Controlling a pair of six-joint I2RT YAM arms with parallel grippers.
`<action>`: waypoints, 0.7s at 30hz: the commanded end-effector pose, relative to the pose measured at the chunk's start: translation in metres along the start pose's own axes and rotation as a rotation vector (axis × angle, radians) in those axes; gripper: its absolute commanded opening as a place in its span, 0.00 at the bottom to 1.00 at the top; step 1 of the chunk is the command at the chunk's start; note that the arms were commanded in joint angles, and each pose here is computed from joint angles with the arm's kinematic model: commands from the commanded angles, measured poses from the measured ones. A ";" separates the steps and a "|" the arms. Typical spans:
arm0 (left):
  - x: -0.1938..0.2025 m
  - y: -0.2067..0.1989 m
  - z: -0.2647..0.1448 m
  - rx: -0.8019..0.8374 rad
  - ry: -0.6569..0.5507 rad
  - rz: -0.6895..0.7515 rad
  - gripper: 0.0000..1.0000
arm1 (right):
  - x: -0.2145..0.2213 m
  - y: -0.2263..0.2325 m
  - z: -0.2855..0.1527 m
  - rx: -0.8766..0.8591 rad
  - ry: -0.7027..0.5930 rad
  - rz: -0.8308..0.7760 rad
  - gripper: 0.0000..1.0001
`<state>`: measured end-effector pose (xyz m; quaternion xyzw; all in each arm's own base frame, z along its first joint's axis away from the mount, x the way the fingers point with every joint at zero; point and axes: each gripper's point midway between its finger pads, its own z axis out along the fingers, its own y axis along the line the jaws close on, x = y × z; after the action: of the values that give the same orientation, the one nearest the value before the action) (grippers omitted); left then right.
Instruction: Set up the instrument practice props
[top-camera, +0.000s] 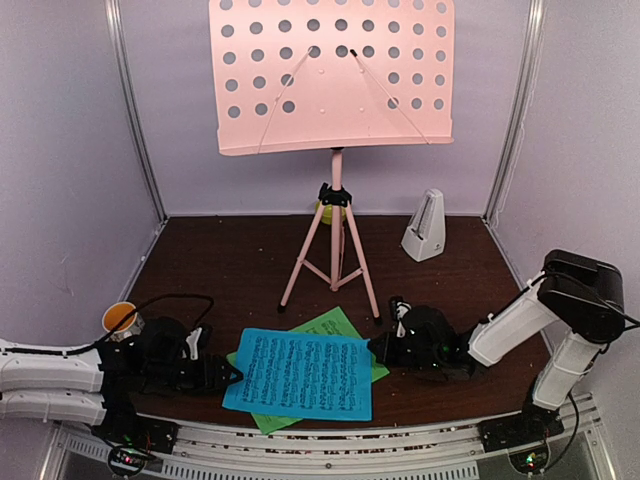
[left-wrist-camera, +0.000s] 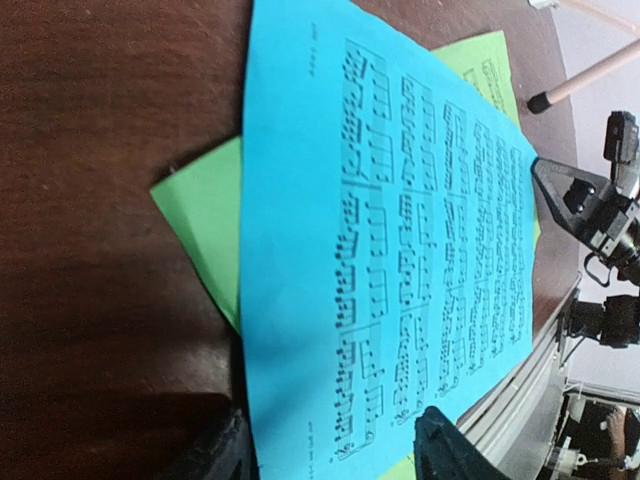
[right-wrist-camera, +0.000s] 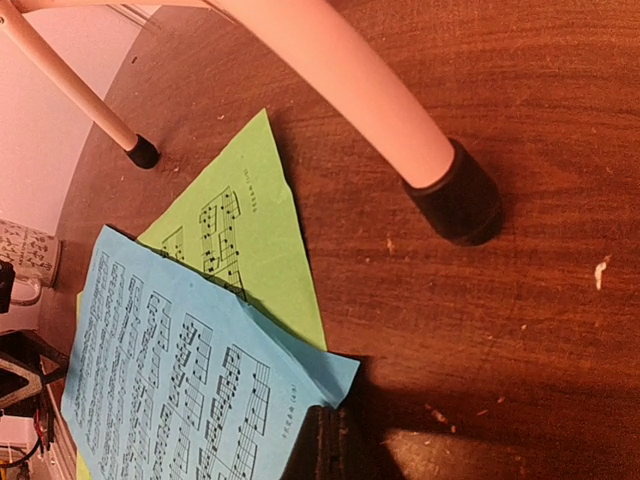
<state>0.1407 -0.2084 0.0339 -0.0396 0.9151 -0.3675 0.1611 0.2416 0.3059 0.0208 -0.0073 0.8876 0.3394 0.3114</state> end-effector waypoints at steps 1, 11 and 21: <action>0.026 0.011 0.002 -0.027 0.085 -0.051 0.58 | 0.014 -0.010 -0.002 0.036 0.028 -0.001 0.00; 0.013 0.006 0.002 -0.017 0.015 -0.062 0.40 | 0.017 -0.008 -0.003 0.033 0.032 -0.006 0.00; 0.016 0.019 -0.001 -0.011 -0.015 -0.177 0.61 | 0.018 -0.008 -0.003 0.034 0.031 -0.007 0.00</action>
<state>0.1315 -0.2057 0.0334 -0.0978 0.9009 -0.3946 0.1518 0.2346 0.3103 0.0206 -0.0108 0.8871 0.3427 0.3090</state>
